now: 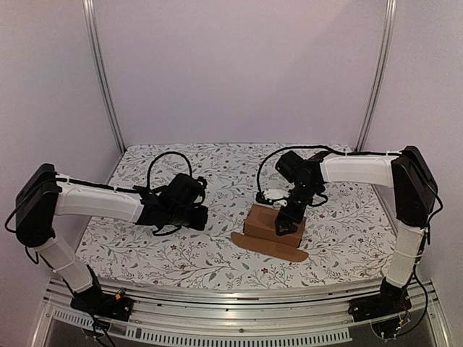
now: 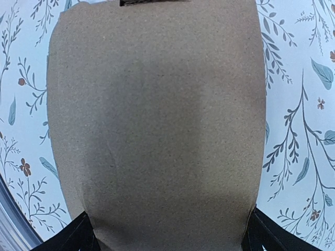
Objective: Fold the paper box
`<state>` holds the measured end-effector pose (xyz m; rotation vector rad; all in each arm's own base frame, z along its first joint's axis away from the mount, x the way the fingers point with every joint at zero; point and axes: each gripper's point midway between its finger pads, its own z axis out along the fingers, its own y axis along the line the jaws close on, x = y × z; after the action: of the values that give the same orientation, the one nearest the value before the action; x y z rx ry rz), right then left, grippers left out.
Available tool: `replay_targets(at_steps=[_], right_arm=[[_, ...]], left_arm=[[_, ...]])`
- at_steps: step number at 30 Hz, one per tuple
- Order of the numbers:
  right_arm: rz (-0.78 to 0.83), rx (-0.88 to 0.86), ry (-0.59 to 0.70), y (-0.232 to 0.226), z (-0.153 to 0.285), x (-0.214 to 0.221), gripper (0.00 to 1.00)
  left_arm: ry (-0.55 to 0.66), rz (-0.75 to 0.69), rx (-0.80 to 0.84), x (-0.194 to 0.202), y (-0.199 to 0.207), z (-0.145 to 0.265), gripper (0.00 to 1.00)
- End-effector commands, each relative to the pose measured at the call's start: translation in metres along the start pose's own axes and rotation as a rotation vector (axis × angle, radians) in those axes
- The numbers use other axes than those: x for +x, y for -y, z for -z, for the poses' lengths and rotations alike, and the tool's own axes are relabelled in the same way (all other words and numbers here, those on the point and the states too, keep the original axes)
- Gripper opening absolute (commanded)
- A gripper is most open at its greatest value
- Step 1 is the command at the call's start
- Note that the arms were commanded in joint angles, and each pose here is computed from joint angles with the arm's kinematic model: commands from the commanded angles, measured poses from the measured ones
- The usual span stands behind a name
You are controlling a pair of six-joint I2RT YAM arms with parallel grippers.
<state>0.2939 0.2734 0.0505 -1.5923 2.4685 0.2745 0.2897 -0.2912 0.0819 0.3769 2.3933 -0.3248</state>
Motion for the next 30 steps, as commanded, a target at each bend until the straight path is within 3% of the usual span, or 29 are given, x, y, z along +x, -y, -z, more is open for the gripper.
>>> replay_targets(at_steps=[1, 13, 30], right_arm=[[0.002, -0.036, 0.009, -0.007, -0.012, 0.01, 0.84], [0.031, -0.065, 0.12, -0.018, 0.011, -0.003, 0.84], [-0.001, -0.058, 0.059, -0.01, -0.009, 0.0, 0.84]], left_arm=[[-0.088, 0.009, 0.084, 0.02, 0.007, -0.028, 0.18], [-0.228, -0.029, 0.266, 0.053, 0.038, -0.063, 0.13], [-0.162, -0.026, 0.441, 0.03, 0.085, -0.039, 0.08]])
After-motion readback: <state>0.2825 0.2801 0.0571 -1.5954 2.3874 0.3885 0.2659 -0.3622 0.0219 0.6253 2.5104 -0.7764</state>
